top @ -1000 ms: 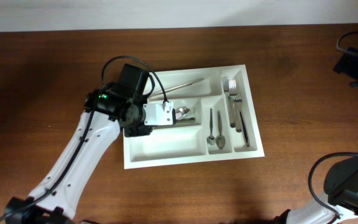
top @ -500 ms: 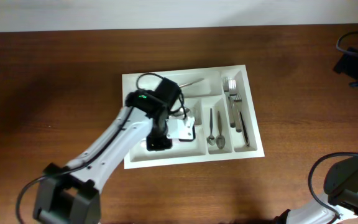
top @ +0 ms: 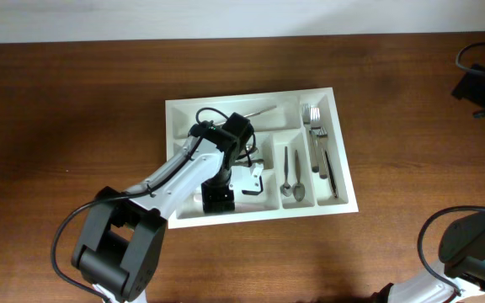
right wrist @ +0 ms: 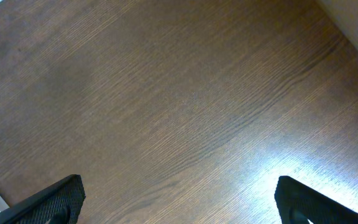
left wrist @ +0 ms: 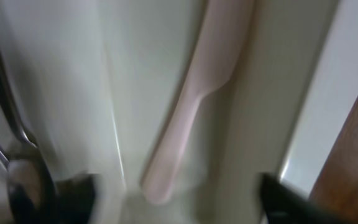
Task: Pack container
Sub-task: 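Lower the knife into the lower-left slot and open the left gripper, then withdraw the left gripper up and to the left of the tray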
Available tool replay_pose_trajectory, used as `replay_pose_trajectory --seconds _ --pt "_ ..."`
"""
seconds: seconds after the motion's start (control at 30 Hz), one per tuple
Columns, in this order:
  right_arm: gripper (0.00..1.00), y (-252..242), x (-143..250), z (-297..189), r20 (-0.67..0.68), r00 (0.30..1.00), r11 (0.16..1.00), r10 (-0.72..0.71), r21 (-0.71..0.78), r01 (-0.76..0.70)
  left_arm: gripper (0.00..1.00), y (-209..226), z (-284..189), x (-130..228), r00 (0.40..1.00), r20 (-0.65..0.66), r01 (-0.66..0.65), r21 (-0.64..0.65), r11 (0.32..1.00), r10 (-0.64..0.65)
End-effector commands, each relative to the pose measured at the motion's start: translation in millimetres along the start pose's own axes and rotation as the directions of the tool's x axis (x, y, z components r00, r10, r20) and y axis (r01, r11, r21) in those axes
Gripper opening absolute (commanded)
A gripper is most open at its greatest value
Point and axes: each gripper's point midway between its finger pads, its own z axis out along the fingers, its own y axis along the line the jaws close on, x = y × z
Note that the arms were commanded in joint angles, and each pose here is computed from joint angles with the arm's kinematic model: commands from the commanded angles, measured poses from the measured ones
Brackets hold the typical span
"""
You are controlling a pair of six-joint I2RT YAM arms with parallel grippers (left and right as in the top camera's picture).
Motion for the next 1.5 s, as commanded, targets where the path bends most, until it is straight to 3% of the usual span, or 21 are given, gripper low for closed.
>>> replay_pose_trajectory --seconds 0.0,0.3,0.4,0.47,0.5,0.6,0.7,0.73,0.87,1.07,1.47 --pt "0.99 -1 -5 -8 0.024 1.0 1.0 0.009 -0.001 -0.009 0.99 5 -18 -1 0.998 -0.014 0.054 -0.036 0.998 -0.055" --pt "0.99 -1 -5 -8 0.024 1.0 1.0 0.009 -0.001 -0.009 0.99 49 -139 -3 0.937 0.176 0.332 -0.17 0.928 -0.303" --pt "0.98 -1 -5 -8 0.024 1.0 1.0 0.009 -0.001 -0.009 0.99 70 -182 18 0.872 0.255 0.473 -0.219 0.853 -0.418" --pt "0.99 -1 -5 -8 0.024 1.0 1.0 0.009 -0.001 -0.009 0.99 87 -204 45 0.789 0.306 0.606 -0.25 0.755 -0.533" --pt "0.99 -1 -5 -8 0.024 1.0 1.0 0.009 -0.001 -0.009 0.99 98 -213 65 0.72 0.331 0.691 -0.266 0.672 -0.609" --pt "0.99 -1 -5 -8 0.024 1.0 1.0 0.009 -0.001 -0.009 0.99 119 -222 128 0.487 0.384 0.872 -0.259 0.414 -0.785" --pt "0.99 -1 -5 -8 0.024 1.0 1.0 0.009 -0.001 -0.009 0.99 130 -218 184 0.248 0.415 0.965 -0.187 0.185 -0.875" --pt "0.99 -1 -5 -8 0.024 1.0 1.0 0.009 -0.001 -0.009 0.99 132 -216 199 0.186 0.426 0.979 -0.155 0.131 -0.885" --pt "0.99 -1 -5 -8 0.024 1.0 1.0 0.009 -0.001 -0.009 0.99 142 -218 246 0.061 0.468 0.994 -0.108 0.012 -0.881" --pt "0.99 -1 -5 -8 0.024 1.0 1.0 0.009 -0.001 -0.009 0.99 149 -211 282 -0.015 0.486 0.992 -0.105 -0.075 -0.874" --pt "0.99 -1 -5 -8 0.024 1.0 1.0 0.009 -0.001 -0.009 0.99 152 -195 284 -0.02 0.449 0.992 -0.103 -0.074 -0.893"
